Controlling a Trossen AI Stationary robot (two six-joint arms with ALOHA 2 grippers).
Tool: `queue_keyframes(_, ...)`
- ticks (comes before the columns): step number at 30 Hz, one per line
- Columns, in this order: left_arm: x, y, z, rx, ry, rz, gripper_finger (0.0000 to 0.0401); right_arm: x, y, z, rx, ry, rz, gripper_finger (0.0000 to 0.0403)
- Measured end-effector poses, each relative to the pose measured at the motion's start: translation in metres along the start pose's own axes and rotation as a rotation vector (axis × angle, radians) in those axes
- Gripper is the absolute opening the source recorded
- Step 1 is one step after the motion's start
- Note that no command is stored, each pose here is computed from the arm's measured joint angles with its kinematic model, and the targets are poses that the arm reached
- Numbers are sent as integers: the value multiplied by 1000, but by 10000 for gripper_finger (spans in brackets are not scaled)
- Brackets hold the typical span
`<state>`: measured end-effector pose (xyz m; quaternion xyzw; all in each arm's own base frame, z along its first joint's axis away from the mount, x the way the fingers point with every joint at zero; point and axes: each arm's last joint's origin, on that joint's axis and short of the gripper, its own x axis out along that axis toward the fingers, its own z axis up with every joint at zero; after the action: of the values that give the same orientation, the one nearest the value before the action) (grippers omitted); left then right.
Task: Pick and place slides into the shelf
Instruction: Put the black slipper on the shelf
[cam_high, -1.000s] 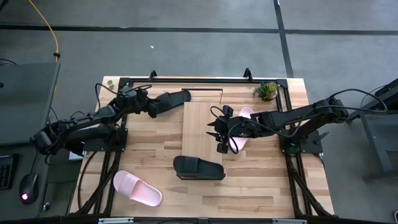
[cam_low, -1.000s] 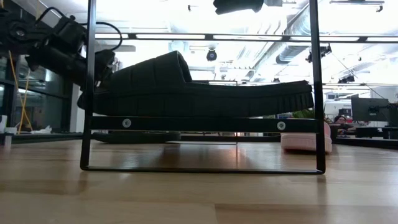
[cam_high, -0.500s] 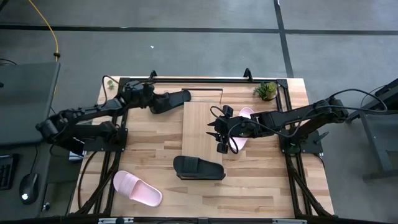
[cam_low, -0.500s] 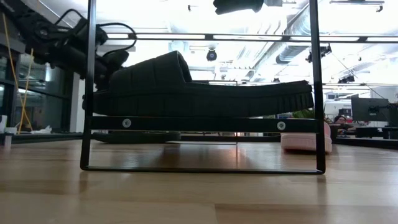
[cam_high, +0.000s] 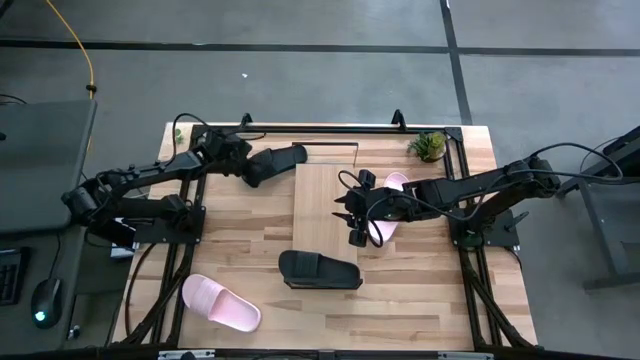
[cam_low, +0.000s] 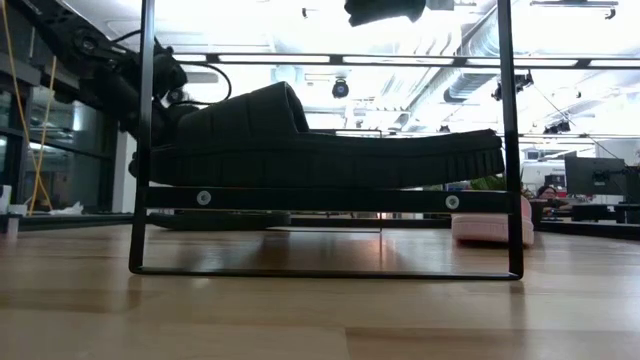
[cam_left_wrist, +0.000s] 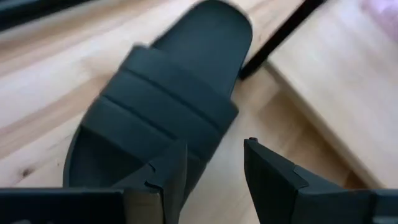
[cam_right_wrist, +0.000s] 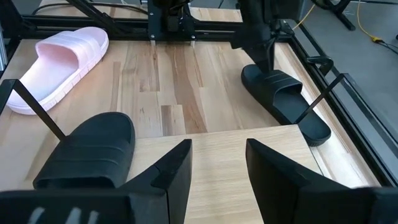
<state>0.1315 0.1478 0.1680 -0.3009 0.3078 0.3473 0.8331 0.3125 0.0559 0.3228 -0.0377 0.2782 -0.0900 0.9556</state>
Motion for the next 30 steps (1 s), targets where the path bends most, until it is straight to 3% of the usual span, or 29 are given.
queue_keyframes(10, -5, 3, -8, 122, 67, 66, 145, 0, 0, 0, -1, 2, 0, 142)
queue_keyframes(18, -9, 2, -9, 62, 67, 75, 145, 0, 0, 0, -1, 2, 0, 142)
queue_keyframes(30, 7, 5, -8, 21, 87, 80, 145, 0, 0, 0, 0, -1, 0, 142)
